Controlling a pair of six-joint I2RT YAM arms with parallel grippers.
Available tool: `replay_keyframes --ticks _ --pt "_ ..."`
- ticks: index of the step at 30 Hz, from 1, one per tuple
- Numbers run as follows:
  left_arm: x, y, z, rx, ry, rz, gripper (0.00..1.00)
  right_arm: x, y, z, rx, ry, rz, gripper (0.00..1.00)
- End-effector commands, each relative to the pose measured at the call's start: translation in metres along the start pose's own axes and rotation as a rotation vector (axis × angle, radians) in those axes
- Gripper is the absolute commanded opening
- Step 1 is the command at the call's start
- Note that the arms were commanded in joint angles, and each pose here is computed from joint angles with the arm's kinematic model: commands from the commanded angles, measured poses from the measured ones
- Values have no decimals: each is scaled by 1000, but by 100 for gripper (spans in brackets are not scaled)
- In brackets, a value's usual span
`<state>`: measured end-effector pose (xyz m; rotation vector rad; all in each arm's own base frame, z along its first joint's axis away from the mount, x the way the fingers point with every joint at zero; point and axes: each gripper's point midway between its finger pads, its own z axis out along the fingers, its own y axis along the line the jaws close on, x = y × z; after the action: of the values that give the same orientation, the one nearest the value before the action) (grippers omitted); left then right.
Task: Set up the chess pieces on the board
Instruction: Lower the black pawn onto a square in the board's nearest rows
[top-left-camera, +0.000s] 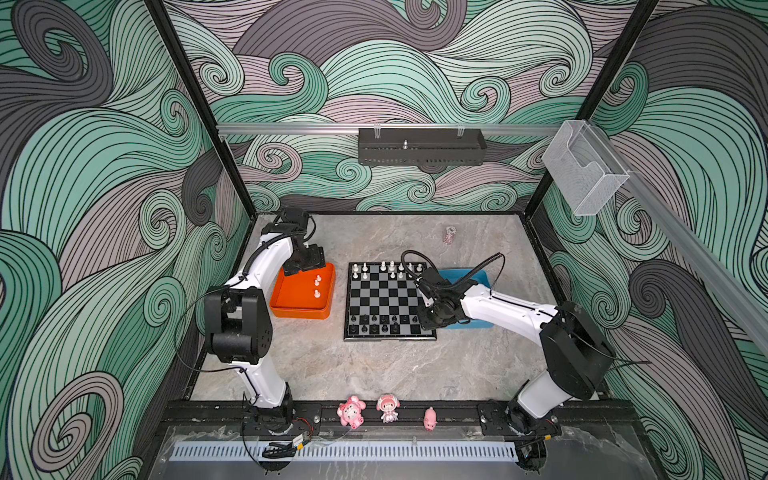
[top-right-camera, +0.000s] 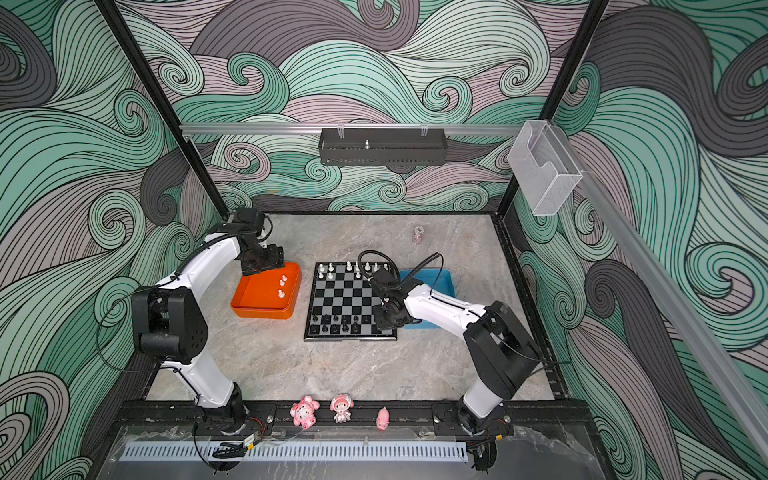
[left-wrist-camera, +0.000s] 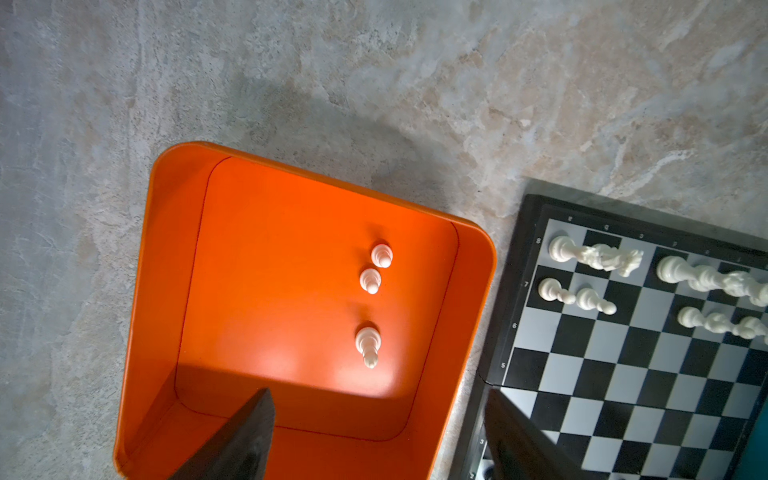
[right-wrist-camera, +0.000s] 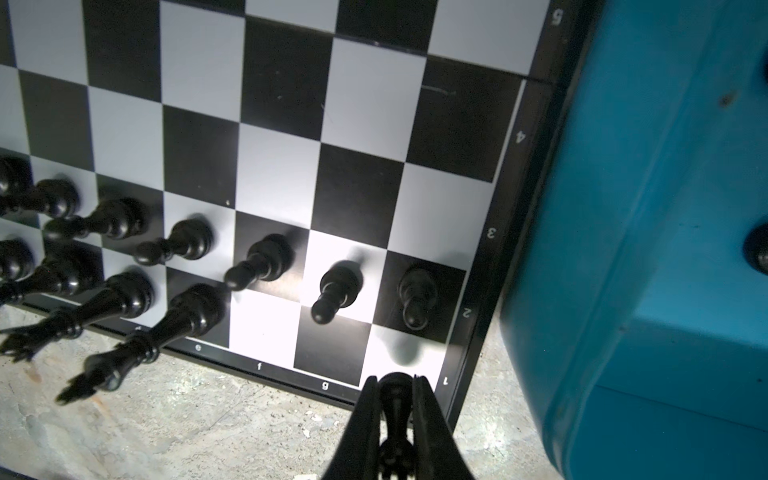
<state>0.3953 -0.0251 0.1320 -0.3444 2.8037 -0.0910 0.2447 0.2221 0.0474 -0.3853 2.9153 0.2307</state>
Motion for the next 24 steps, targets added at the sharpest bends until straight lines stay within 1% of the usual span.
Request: replay_keyframes --ticks 1,18,20,22,24 --pt "3 3 7 -3 24 -9 82 2 -3 5 26 12 5 17" --pt "3 3 8 -3 26 -10 82 1 -2 6 31 17 3 21" --pt "3 3 9 -4 27 -9 82 -1 -2 3 29 12 3 23" --pt "3 3 8 -3 24 -9 82 -2 -2 0 29 4 2 29" --pt "2 3 8 -2 23 -9 82 -5 -2 -5 33 -10 -1 30"
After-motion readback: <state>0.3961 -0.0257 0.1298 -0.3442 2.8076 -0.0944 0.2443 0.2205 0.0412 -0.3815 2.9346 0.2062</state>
